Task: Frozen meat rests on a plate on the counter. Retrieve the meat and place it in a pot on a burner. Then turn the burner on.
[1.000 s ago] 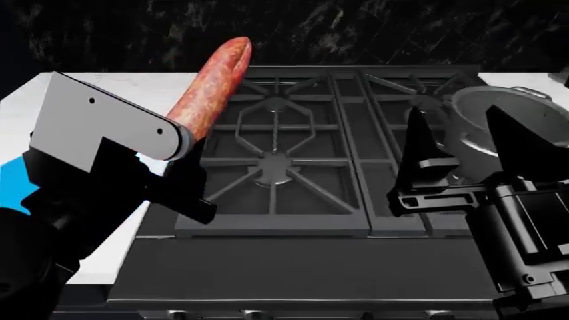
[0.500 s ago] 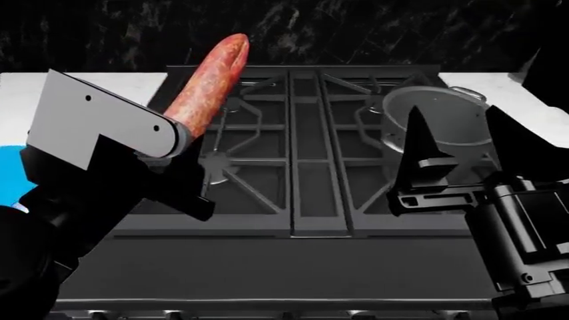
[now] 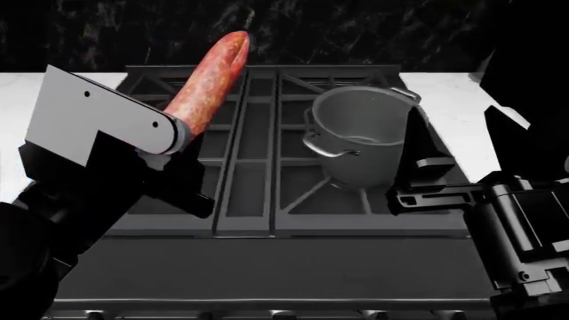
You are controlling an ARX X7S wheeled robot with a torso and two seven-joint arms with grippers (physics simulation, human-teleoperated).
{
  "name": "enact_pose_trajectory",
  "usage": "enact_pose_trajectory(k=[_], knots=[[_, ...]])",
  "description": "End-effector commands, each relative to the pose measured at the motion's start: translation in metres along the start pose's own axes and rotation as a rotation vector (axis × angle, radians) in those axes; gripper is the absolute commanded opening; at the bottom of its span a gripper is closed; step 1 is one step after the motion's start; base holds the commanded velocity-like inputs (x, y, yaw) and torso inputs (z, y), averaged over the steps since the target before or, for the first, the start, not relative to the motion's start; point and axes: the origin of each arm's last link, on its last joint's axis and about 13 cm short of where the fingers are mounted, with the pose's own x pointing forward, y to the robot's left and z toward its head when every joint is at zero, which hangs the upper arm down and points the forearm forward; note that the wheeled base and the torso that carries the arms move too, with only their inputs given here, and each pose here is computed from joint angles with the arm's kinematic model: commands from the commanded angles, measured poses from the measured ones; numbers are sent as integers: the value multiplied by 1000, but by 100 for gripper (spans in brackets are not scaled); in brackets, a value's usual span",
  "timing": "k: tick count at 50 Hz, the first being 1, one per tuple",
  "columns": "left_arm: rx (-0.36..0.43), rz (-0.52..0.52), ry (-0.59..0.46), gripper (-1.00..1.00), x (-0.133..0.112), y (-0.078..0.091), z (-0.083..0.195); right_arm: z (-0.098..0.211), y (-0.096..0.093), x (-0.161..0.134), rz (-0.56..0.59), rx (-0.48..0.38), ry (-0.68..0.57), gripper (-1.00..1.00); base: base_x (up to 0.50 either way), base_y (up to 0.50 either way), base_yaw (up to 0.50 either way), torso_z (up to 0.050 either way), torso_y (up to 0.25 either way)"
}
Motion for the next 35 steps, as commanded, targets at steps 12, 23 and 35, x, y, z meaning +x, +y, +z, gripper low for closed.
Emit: enact_pose_trajectory(k=[12, 23, 35], knots=[[-4, 8, -6, -100, 1, 1, 2, -1, 0, 1, 1, 0, 1, 100, 0, -302, 0, 0, 0], [-4, 6, -2, -100, 2, 1, 1, -3, 0, 1, -1, 1, 5, 100, 0, -239, 0, 0, 0], [43, -88, 78, -100, 17, 14, 23, -7, -2, 4, -3, 14, 7, 100, 0, 0, 0, 0, 1]])
